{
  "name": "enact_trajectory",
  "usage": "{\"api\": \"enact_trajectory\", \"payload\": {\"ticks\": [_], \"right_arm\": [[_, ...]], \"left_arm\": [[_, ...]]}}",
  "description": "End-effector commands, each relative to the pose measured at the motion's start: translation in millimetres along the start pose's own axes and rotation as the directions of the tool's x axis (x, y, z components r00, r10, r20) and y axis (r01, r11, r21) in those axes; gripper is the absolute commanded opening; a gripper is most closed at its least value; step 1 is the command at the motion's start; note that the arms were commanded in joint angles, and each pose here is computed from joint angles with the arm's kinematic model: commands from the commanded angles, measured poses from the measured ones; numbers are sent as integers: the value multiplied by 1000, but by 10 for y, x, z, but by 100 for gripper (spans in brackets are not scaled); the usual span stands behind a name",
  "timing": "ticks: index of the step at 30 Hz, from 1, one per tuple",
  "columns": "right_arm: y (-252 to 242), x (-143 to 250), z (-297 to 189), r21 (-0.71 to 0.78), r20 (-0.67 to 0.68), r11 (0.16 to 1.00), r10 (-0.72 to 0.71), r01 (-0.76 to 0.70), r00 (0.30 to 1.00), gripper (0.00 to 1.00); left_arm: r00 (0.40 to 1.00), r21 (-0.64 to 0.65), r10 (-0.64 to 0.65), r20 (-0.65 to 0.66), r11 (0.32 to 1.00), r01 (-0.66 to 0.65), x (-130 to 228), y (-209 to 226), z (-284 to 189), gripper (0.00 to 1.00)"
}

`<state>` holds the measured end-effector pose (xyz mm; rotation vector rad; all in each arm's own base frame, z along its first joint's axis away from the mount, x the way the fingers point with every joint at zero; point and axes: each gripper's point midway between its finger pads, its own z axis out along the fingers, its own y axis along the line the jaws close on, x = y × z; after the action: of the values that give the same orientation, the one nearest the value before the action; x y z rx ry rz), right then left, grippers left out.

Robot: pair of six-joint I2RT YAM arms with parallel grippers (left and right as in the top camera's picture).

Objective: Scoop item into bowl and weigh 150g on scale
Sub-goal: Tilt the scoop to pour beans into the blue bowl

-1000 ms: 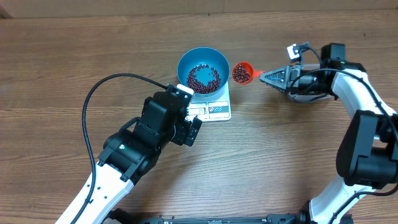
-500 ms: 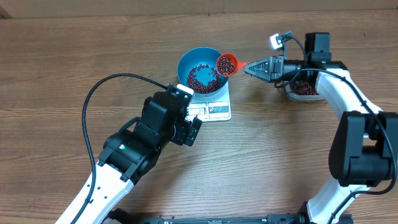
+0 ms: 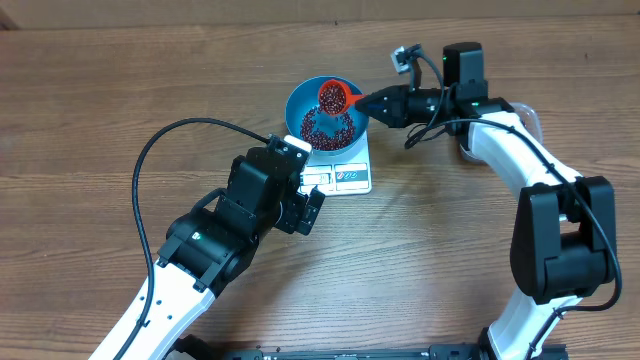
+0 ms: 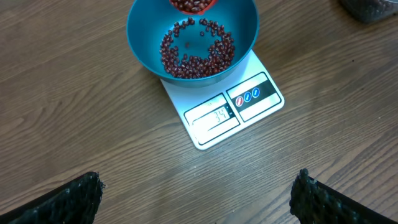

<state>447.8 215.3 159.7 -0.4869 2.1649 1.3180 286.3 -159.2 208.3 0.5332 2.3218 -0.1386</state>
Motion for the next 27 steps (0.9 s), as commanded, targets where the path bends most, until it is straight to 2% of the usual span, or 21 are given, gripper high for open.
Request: {"api": "enact_trajectory", "payload": {"ticks": [1, 8, 9, 15, 24, 27], "right_arm": [[-107, -38, 28, 73, 9, 989, -129, 128, 992, 4], [-109, -33, 27, 73, -8, 943, -325, 324, 946, 4], [-110, -23, 29, 72, -17, 914, -399, 399, 917, 4], [-114, -9, 27, 64, -38, 797, -600, 601, 799, 4], [-119, -13, 27, 53, -56, 589, -805, 807, 591, 4], [-182, -31, 21, 72, -90, 489, -865, 869, 494, 4]], "left_arm": [[1000, -11, -5, -1, 1000, 5, 0, 23, 16, 100], [1000, -11, -5, -1, 1000, 5, 0, 23, 16, 100], [1000, -12, -5, -2, 1000, 5, 1, 23, 16, 99], [1000, -11, -5, -1, 1000, 5, 0, 23, 16, 99], [1000, -11, -5, -1, 1000, 5, 0, 23, 16, 99], [1000, -11, -5, -1, 1000, 5, 0, 23, 16, 100]]}}
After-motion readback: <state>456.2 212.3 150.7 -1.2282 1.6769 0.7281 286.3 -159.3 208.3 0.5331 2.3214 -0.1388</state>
